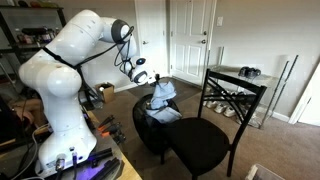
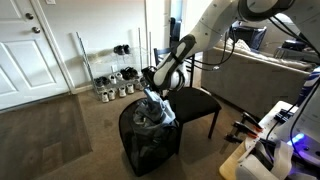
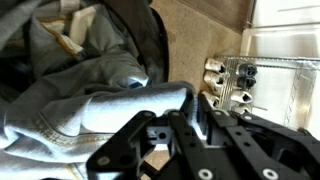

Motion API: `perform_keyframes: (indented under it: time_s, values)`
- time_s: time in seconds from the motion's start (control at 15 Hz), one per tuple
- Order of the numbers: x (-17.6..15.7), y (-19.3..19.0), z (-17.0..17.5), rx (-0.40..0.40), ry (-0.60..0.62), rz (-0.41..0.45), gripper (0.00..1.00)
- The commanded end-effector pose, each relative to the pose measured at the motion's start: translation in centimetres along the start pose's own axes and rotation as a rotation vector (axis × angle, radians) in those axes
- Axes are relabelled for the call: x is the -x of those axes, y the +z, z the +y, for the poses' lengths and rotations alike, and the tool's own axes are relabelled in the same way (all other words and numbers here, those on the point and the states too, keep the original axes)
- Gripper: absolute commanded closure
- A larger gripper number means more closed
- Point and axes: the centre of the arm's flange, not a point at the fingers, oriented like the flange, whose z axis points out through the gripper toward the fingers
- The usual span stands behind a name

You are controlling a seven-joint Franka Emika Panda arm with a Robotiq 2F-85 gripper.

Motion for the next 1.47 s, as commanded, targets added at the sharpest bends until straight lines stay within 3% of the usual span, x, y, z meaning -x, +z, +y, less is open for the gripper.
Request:
perform_keyframes:
  time_s: [0.0,0.4,0.6,1.0,1.4]
  values:
    - [0.6,-2.8,6.3,0.076,-0.091,-0.057,0.98]
    - [2.0,-1.7,13.1,0.301,-0.247,-0.103,0.98]
    - [1.0,-0.9,14.9,0.356,-0.247,-0.100,0.98]
    - [0.2,1.0,14.3,0.363,-0.241,-0.101,0.98]
    - [6.7,2.7,11.6,0.354,-0.395,-0.206,0.98]
